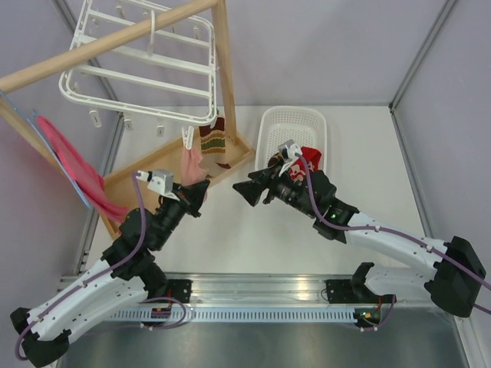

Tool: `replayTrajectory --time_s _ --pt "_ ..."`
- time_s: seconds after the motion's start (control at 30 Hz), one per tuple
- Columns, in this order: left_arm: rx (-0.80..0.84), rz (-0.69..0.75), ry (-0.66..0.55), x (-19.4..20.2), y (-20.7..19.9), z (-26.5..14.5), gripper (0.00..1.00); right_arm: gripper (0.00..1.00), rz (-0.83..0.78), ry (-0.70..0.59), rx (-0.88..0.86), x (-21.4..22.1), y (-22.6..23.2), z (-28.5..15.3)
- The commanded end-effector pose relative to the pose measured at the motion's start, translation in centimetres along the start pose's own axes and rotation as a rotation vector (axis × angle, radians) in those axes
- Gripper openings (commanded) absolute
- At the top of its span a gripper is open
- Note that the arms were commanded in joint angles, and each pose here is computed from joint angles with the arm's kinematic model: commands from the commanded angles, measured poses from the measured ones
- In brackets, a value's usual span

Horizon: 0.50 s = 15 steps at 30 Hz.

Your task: Remove the socks clipped to the hanger

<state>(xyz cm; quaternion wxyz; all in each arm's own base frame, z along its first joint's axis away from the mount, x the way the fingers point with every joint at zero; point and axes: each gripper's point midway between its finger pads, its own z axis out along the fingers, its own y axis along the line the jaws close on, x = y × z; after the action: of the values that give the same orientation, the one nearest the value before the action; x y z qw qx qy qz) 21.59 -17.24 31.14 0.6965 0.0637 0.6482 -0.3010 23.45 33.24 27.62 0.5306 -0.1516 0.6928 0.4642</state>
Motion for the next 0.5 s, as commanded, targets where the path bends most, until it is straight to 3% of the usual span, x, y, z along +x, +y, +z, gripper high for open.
replayTrajectory --time_s 0.0,0.23,0.47 --pt "0.063 -0.04 0.172 4.2 -1.2 -0.7 0.02 0.79 0.019 -0.163 -0.188 -5.8 5.5 1.5" --pt "0.124 -0.068 0.221 4.0 -2.6 -1.1 0.02 0.79 0.02 -0.245 -0.357 -8.7 10.5 3.8" --pt "0.128 -0.064 0.234 3.2 -2.9 -1.4 0.02 0.79 -0.007 -0.247 -0.399 -9.8 12.0 8.2"
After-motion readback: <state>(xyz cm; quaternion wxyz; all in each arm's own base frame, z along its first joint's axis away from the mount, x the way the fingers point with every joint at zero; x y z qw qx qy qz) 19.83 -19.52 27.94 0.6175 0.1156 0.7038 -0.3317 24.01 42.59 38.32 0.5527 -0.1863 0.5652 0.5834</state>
